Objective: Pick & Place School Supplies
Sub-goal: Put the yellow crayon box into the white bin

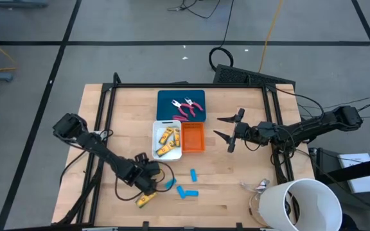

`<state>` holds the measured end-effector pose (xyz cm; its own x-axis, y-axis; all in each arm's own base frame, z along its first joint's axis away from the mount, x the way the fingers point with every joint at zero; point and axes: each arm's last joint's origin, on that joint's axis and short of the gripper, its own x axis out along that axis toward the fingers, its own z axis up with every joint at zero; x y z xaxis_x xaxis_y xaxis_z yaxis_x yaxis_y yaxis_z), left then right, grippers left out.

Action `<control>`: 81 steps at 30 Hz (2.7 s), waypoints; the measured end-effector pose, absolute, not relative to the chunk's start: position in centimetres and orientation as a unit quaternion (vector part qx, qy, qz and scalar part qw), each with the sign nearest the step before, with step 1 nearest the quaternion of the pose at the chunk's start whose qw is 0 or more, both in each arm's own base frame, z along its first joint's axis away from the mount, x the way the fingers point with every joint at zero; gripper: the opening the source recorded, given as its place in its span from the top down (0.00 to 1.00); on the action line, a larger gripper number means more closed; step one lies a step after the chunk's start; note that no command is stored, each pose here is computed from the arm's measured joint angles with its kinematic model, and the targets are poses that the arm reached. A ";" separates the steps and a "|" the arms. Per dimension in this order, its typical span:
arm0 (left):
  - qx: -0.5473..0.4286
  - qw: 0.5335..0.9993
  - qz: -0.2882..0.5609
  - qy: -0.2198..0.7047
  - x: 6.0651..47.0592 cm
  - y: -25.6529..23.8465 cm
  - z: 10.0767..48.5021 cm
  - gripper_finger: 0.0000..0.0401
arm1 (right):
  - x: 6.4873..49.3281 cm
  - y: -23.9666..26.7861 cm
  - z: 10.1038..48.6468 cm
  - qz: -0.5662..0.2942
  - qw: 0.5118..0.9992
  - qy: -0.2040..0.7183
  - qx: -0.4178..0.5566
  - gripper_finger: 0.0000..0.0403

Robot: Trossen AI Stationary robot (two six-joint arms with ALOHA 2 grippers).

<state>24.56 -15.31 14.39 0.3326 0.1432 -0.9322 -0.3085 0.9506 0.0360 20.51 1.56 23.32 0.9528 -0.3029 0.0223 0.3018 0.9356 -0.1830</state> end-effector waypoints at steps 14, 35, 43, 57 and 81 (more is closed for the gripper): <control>-0.112 0.805 0.143 0.565 23.7 -14.4 12.2 0.26 | 20.5 1.6 23.3 -0.153 0.984 0.006 -0.094 0.39; -0.099 0.803 0.129 0.573 23.6 -14.4 12.0 0.41 | 20.5 1.6 23.3 -0.153 0.984 0.006 -0.093 0.39; -0.103 0.807 0.126 0.568 23.6 -14.3 12.5 0.50 | 20.5 1.6 23.3 -0.153 0.984 0.006 -0.093 0.39; -0.144 0.811 0.099 0.559 22.5 -13.8 15.9 0.56 | 20.5 1.6 23.3 -0.153 0.984 0.006 -0.094 0.39; -0.204 0.870 0.055 0.445 22.4 -12.2 21.4 0.56 | 20.5 1.6 23.3 -0.153 0.984 0.006 -0.093 0.39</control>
<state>22.38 -12.18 21.37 0.5973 -0.0854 -0.7975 -0.2780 0.9106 -0.3057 20.52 1.56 23.27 0.9528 -0.3030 0.0168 0.3008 0.9355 -0.1856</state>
